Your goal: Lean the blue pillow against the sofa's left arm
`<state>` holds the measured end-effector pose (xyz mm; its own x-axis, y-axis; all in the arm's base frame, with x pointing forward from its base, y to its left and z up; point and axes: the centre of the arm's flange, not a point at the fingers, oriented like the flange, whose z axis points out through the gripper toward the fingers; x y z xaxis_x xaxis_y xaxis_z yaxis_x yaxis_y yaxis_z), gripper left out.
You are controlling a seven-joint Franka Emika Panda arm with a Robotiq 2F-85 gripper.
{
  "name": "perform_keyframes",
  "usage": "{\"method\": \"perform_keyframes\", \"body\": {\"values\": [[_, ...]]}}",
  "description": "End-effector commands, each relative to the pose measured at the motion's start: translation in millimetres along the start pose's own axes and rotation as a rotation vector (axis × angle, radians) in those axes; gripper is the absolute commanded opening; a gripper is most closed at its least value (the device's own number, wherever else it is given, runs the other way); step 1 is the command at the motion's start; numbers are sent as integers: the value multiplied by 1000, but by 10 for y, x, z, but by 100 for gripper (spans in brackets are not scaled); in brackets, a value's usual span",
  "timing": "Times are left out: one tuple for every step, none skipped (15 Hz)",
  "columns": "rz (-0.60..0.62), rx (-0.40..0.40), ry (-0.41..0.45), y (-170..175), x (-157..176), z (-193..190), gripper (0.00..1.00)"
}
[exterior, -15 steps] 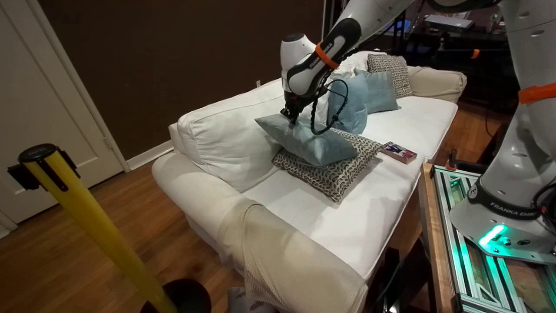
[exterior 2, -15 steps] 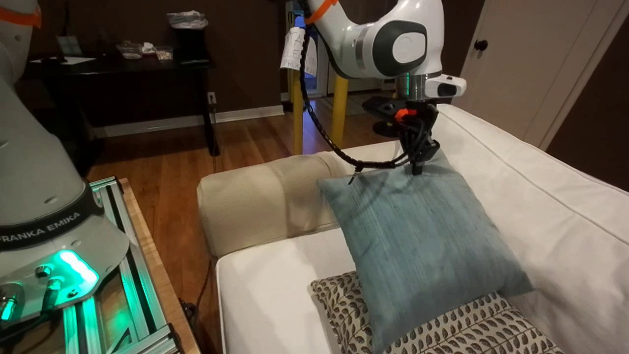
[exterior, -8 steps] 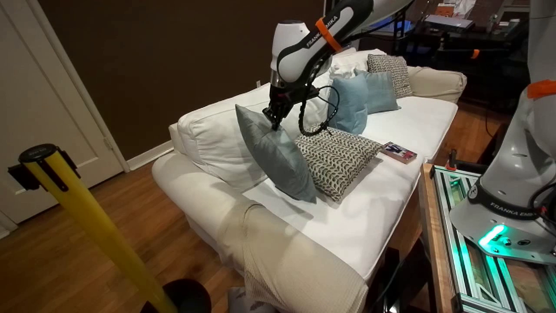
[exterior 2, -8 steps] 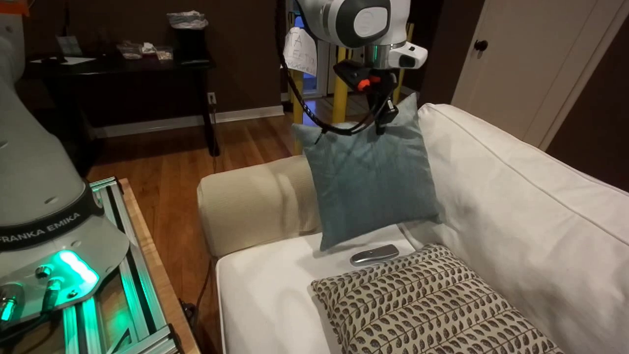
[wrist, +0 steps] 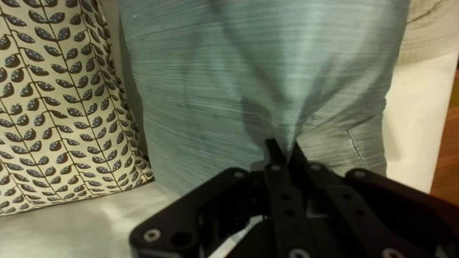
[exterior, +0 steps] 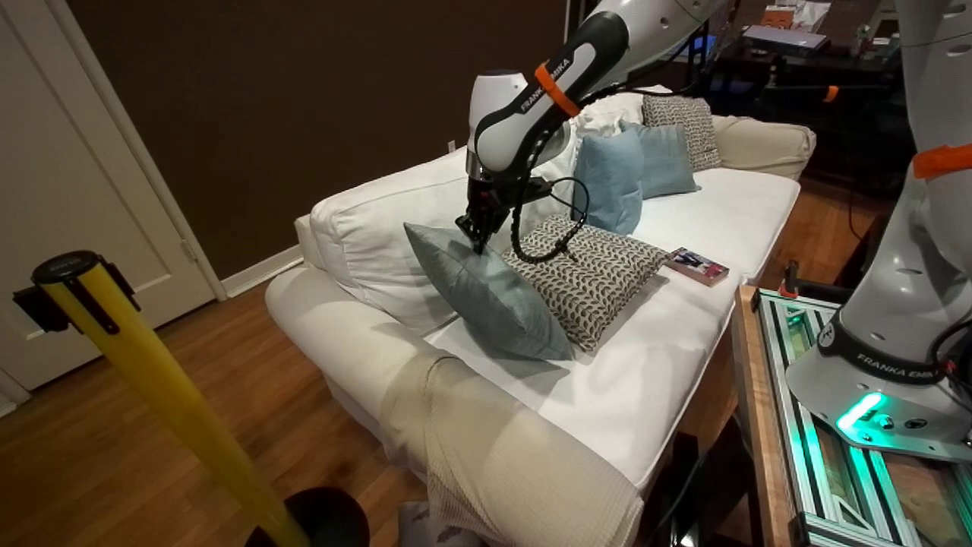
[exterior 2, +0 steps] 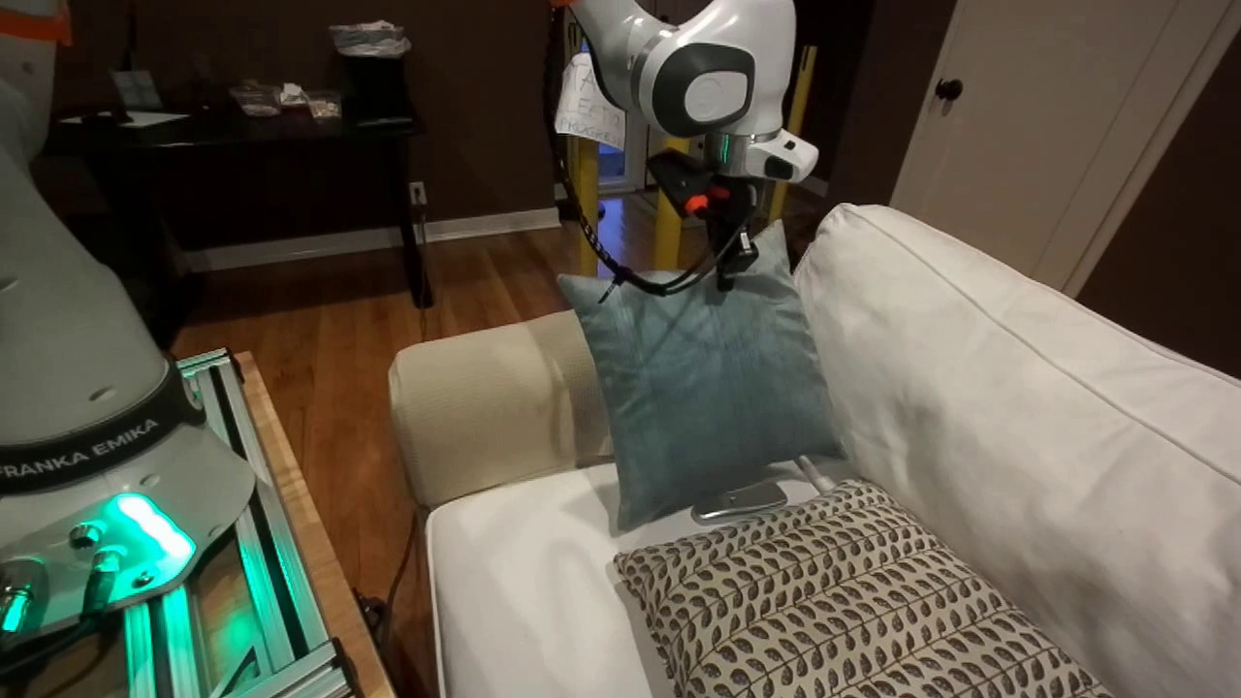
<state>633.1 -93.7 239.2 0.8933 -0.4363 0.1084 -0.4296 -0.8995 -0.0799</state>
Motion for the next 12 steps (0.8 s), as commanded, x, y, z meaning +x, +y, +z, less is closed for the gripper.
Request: {"method": "perform_keyframes", "body": {"values": [[68, 25, 56, 75, 227, 229, 2], [83, 38, 76, 92, 260, 310, 2], [98, 51, 92, 96, 294, 393, 2], [111, 65, 106, 89, 319, 458, 2], [116, 79, 114, 60, 336, 524, 2], [116, 86, 114, 26, 346, 581, 2], [92, 90, 95, -23, 342, 628, 2], [85, 101, 87, -67, 336, 659, 32], [68, 99, 76, -122, 318, 670, 33], [52, 101, 74, -171, 301, 626, 40], [34, 102, 80, -203, 292, 559, 47], [23, 83, 61, -205, 242, 437, 53]]}}
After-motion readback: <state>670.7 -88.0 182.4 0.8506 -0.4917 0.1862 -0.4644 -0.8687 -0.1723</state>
